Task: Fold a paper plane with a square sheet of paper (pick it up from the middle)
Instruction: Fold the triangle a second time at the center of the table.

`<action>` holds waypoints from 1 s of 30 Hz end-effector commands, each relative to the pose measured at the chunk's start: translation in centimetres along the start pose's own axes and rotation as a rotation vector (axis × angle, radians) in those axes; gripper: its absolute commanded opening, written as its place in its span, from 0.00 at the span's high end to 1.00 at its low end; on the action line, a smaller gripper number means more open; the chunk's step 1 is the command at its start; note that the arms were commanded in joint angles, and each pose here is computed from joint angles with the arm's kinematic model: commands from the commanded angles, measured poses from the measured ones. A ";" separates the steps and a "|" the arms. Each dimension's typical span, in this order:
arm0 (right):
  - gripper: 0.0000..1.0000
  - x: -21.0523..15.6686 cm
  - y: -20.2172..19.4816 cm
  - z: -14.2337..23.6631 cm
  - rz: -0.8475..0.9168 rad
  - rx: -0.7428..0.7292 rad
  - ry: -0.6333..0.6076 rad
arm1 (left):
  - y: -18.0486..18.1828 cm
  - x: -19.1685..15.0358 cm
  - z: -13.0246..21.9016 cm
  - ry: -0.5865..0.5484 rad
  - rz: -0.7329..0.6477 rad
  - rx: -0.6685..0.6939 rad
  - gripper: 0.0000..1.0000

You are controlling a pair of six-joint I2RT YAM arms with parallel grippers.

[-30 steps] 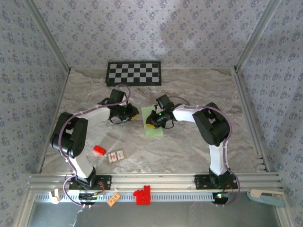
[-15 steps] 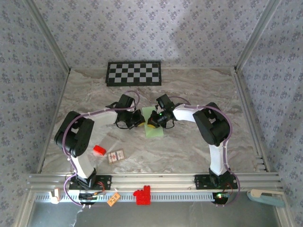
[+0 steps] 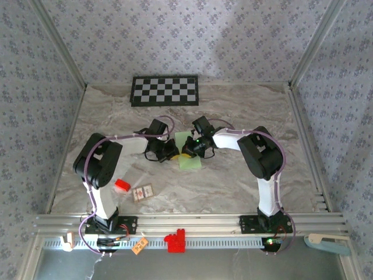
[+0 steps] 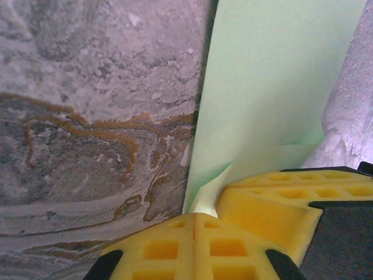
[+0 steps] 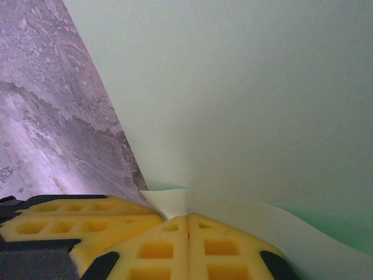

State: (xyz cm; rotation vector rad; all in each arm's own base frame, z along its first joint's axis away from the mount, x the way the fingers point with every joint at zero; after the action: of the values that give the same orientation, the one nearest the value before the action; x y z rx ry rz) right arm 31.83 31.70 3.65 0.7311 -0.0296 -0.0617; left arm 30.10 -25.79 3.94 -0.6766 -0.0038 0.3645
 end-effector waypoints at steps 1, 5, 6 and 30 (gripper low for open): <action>0.98 -1.3 -3.3 -1.0 -0.060 -0.110 0.053 | -1.5 0.4 0.0 -0.009 -0.038 -0.033 0.97; 0.98 -1.3 -3.3 -0.9 -0.060 -0.111 0.051 | -2.3 0.6 0.8 -0.035 -0.051 -0.050 0.97; 0.98 -1.3 -3.2 -0.9 -0.059 -0.112 0.050 | -2.4 0.7 1.2 -0.046 -0.056 -0.052 0.96; 0.98 -1.4 -3.1 -0.9 -0.060 -0.101 0.055 | -0.3 0.9 -0.7 -0.033 -0.036 0.039 0.94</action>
State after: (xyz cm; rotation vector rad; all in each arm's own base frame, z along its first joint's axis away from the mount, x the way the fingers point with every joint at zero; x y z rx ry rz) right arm 31.82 31.70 3.65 0.7309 -0.0293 -0.0618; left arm 31.38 -26.16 4.03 -0.6677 -0.0475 0.3569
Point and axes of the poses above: each hand's point on the last joint's axis, 136 mm out from that joint toward the fingers, its own z axis back along the fingers, its own y axis along the line the jaws close on, x = y × z, the point moved 2 cm from there along z, back along the fingers, and after that the axes turned 6 degrees about z, right-handed, at the moved point
